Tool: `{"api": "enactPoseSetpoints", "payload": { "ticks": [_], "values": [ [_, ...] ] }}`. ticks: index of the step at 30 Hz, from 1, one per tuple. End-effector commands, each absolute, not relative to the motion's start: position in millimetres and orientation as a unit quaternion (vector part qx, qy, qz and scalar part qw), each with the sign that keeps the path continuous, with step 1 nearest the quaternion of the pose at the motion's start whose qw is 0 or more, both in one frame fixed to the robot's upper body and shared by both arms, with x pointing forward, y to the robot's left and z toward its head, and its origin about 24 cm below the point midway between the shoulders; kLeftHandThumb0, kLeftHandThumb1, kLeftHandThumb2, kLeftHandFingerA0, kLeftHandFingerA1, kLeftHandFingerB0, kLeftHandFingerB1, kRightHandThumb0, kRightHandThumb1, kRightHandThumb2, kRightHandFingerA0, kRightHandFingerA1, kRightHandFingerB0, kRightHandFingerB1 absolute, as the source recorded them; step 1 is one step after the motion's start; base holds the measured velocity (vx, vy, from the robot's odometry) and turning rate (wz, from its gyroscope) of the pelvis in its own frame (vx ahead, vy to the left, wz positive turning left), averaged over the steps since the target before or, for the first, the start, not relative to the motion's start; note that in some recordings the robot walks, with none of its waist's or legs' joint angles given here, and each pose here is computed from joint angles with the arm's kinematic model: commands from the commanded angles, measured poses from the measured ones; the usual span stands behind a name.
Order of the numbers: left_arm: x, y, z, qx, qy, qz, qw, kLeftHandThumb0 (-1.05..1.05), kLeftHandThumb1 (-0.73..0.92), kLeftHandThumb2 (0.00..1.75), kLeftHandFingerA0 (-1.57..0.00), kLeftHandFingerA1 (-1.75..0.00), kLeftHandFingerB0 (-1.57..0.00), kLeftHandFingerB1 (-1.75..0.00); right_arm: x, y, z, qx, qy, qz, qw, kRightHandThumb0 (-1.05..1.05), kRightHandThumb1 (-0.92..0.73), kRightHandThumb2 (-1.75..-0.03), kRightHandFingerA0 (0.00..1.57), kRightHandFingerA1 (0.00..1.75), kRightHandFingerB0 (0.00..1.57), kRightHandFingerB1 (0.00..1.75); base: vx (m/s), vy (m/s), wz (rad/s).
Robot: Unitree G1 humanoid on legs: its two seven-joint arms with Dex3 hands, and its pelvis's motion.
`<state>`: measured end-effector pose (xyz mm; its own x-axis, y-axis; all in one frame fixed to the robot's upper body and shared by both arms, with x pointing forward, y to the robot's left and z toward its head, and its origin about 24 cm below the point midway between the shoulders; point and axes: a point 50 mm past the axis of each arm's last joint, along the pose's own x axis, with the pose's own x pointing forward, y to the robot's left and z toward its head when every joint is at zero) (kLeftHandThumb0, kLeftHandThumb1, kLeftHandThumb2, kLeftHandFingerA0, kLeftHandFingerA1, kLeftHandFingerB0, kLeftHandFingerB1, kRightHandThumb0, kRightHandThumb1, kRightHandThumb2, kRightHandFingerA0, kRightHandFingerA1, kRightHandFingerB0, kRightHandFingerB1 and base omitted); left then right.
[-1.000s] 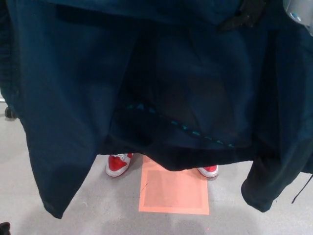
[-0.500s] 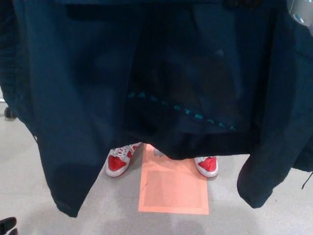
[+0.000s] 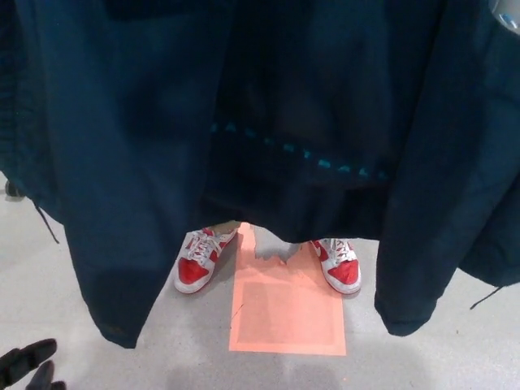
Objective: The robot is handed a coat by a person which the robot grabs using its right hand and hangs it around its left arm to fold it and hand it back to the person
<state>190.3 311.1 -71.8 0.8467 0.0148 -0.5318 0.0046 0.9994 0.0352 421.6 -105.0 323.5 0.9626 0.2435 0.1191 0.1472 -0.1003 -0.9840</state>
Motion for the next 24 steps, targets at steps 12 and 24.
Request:
{"api": "enactPoseSetpoints", "payload": {
  "ticks": [12, 24],
  "values": [
    [192, 296, -19, -0.024, 0.166, -0.156, 0.973, -0.69, 0.88, 0.66, -0.28, -0.37, -0.11, -0.29, 359, -85, 481, -0.584, -0.396, -0.162, 0.69, -0.38, -0.86, -0.66, 0.93, 1.16, 0.76, 0.95, 0.0, 0.0, 0.0],
    [189, 288, -4, -0.031, 0.166, -0.222, 0.96, -0.71, 0.75, 0.96, -0.25, -0.49, -0.1, -0.42, 344, -82, 504, -0.548, -0.413, -0.169, 0.708, -0.36, -0.87, -0.65, 1.05, 0.74, 0.9, 0.65, 0.0, 0.0, 0.0]
  ]
}}
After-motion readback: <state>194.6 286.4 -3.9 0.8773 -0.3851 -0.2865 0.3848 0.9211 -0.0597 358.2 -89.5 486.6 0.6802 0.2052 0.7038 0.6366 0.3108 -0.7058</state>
